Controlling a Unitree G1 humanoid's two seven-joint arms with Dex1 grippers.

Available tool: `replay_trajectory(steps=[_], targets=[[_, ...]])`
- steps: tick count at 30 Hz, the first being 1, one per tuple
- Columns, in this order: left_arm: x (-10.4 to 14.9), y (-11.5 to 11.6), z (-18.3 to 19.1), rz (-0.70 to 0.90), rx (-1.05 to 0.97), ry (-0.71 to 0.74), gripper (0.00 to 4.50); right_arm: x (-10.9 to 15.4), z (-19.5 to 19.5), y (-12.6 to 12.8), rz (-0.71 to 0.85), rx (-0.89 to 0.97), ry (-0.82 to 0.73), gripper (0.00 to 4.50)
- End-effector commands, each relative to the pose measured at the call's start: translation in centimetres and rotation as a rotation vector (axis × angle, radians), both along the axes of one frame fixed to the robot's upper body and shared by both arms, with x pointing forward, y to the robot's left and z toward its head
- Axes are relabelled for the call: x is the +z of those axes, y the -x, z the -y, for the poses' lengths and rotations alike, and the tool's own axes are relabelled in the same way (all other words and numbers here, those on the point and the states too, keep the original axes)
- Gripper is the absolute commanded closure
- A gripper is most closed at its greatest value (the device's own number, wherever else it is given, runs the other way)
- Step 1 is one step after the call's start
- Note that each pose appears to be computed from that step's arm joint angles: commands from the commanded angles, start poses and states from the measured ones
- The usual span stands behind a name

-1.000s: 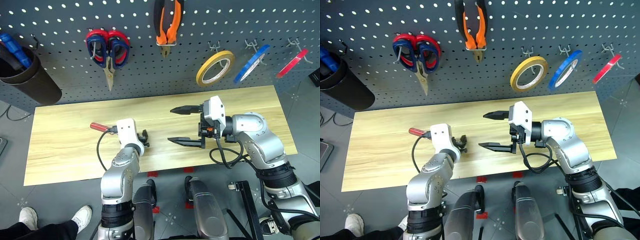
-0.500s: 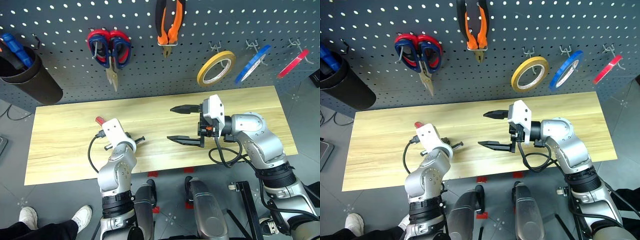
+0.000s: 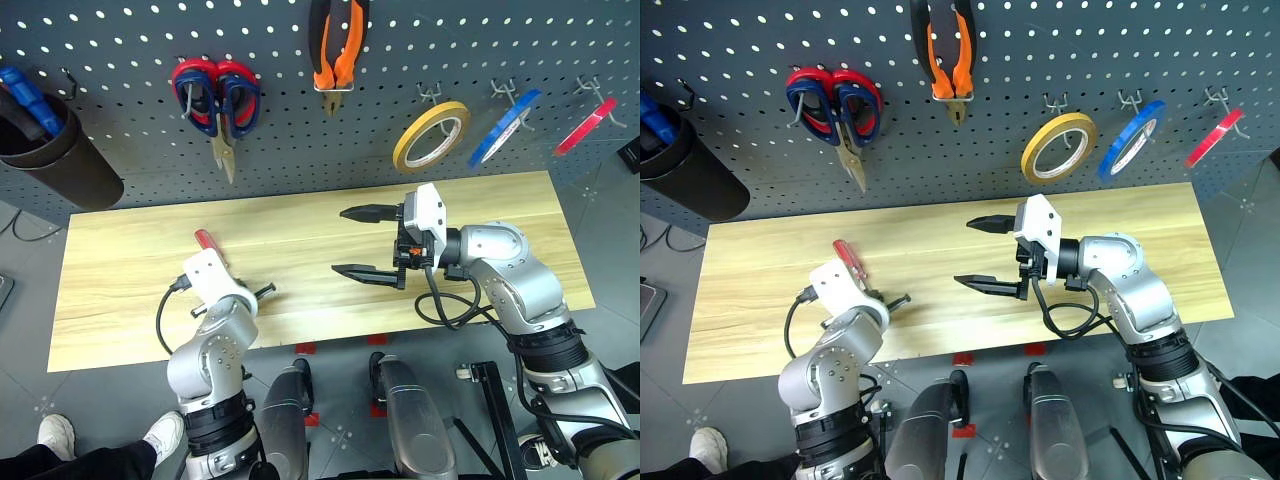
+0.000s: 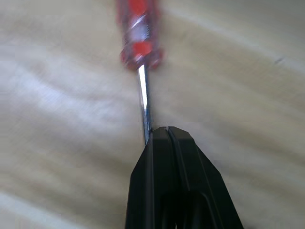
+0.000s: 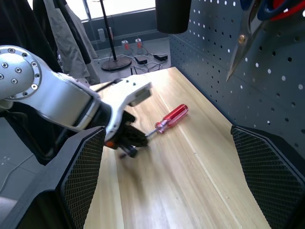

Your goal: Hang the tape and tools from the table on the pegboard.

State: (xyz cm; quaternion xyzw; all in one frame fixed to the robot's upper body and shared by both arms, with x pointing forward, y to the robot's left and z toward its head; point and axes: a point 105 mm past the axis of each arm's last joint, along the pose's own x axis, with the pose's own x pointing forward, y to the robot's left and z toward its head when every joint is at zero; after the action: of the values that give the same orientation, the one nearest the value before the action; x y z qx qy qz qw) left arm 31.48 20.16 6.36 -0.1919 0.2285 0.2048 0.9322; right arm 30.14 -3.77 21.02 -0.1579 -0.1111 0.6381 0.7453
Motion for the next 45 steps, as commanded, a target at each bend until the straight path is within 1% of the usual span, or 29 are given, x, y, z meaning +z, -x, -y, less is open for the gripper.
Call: replay_trajectory(steps=[1,8,11,13,15,18,21,23,24,26,28,29,33,36,37,40,45], targets=[[-1.1,1.3,1.2,-0.030,-0.001,0.056,4.49,0.8,-0.1,0.3,0.031,0.009,-0.022,0.00],[-1.2,1.5,1.2,-0.046,-0.020,0.044,4.49,0.8,-0.2,0.3,0.033,0.009,-0.025,0.00],[-0.8,1.1,1.4,-0.047,-0.086,-0.003,4.49,0.8,-0.3,0.3,0.033,0.009,-0.026,0.00],[-0.2,0.6,1.6,-0.042,-0.158,-0.062,4.49,0.8,-0.3,0.3,0.033,0.008,-0.027,0.00],[0.9,0.1,1.8,-0.022,-0.252,-0.149,4.49,0.8,-0.3,0.2,0.034,0.006,-0.028,0.00],[3.7,-0.9,1.8,0.030,-0.438,-0.339,4.49,0.7,-0.3,0.1,0.035,-0.002,-0.031,0.00],[6.2,-1.4,0.7,0.068,-0.551,-0.506,4.49,0.8,-0.4,0.1,0.036,-0.009,-0.037,0.00],[7.8,-1.8,-0.4,0.088,-0.591,-0.598,4.11,0.8,-0.4,0.0,0.035,-0.012,-0.041,0.00],[8.5,-2.0,-0.8,0.100,-0.608,-0.622,3.91,0.8,-0.5,0.0,0.035,-0.013,-0.042,0.00],[9.5,-2.3,-1.3,0.116,-0.641,-0.656,3.32,0.7,-0.5,0.0,0.034,-0.015,-0.043,0.00],[10.1,-2.6,-1.6,0.122,-0.655,-0.672,2.67,0.7,-0.4,-0.1,0.034,-0.018,-0.045,0.00],[10.2,-2.6,-1.8,0.121,-0.659,-0.684,2.30,0.7,-0.4,-0.1,0.034,-0.019,-0.046,0.00],[9.8,-2.6,-2.2,0.096,-0.673,-0.743,1.08,0.8,-0.4,-0.2,0.030,-0.027,-0.052,0.00],[9.2,-2.7,-2.4,0.098,-0.661,-0.713,0.17,0.8,-0.4,-0.2,0.028,-0.031,-0.052,0.00],[9.0,-2.7,-2.6,0.101,-0.649,-0.692,0.04,0.8,-0.4,-0.2,0.028,-0.032,-0.052,0.00],[8.2,-2.9,-3.3,0.102,-0.612,-0.615,0.04,0.7,-0.4,-0.2,0.027,-0.035,-0.051,0.00],[7.6,-3.7,-4.6,0.116,-0.583,-0.573,0.04,0.7,-0.3,-0.2,0.025,-0.035,-0.048,0.00]])
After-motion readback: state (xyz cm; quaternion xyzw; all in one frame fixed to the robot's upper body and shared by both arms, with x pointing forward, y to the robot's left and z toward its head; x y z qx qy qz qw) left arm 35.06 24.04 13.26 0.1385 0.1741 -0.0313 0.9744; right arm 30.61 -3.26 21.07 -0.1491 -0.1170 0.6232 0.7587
